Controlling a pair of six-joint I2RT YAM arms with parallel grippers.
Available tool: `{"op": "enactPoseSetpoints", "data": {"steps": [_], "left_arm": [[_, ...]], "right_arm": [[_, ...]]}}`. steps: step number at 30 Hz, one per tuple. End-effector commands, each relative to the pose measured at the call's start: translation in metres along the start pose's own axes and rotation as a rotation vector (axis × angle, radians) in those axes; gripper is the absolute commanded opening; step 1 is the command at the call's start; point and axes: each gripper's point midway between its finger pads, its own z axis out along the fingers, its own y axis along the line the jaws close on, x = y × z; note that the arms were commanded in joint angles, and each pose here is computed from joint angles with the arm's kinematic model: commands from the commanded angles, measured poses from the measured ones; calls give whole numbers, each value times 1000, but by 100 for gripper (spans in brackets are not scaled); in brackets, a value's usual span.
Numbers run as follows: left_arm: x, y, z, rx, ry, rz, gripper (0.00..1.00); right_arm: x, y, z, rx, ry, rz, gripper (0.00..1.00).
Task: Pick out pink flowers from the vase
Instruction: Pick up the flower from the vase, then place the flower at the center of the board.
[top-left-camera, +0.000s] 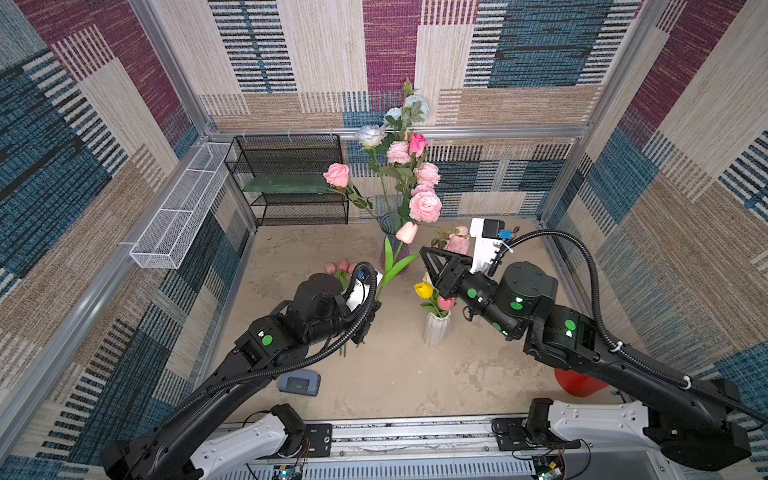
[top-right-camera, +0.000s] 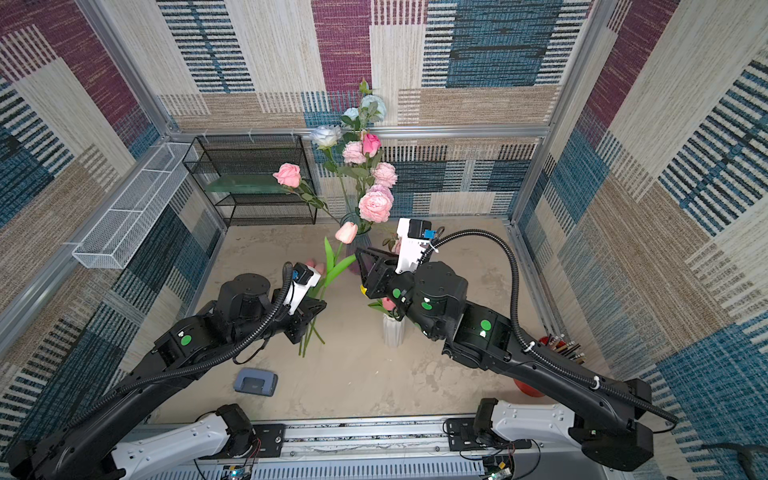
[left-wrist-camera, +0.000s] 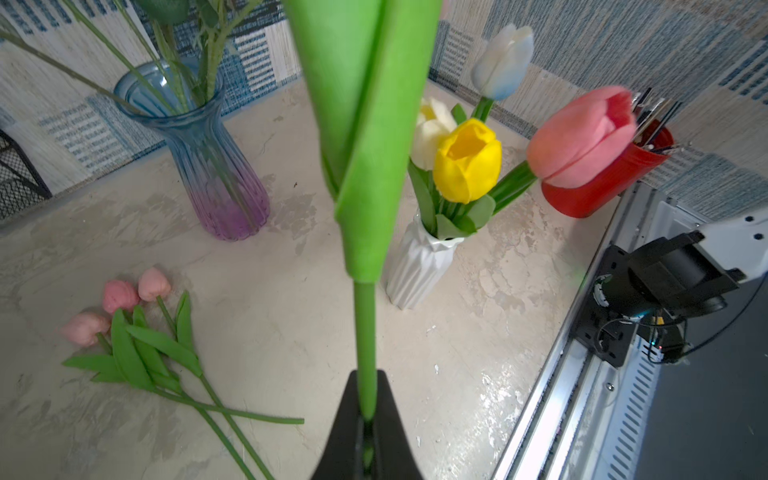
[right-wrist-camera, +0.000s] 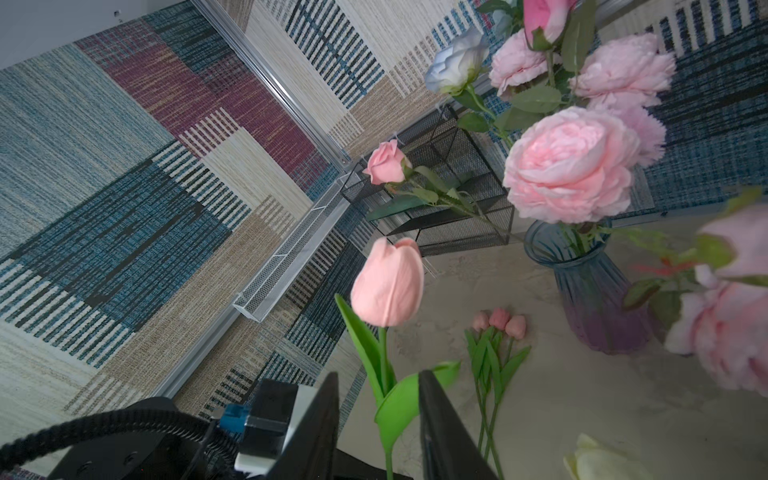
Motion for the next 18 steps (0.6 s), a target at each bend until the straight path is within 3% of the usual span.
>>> {"op": "enactPoseSetpoints", "data": {"steps": [1, 6, 11, 18], "left_arm": [[2, 15, 5, -63, -13, -94, 0], [23, 34, 10, -115, 6, -204, 0], [61, 67, 12, -169, 5, -395, 0], [115, 108, 48, -156, 141, -676, 0]], "right_arm": [[-15, 12, -12, -62, -37, -38, 36], [-25, 16, -38, -129, -70, -114, 37], [-32, 9, -65, -158, -117, -187, 38], [-34, 1, -83, -174, -157, -241, 38]]}}
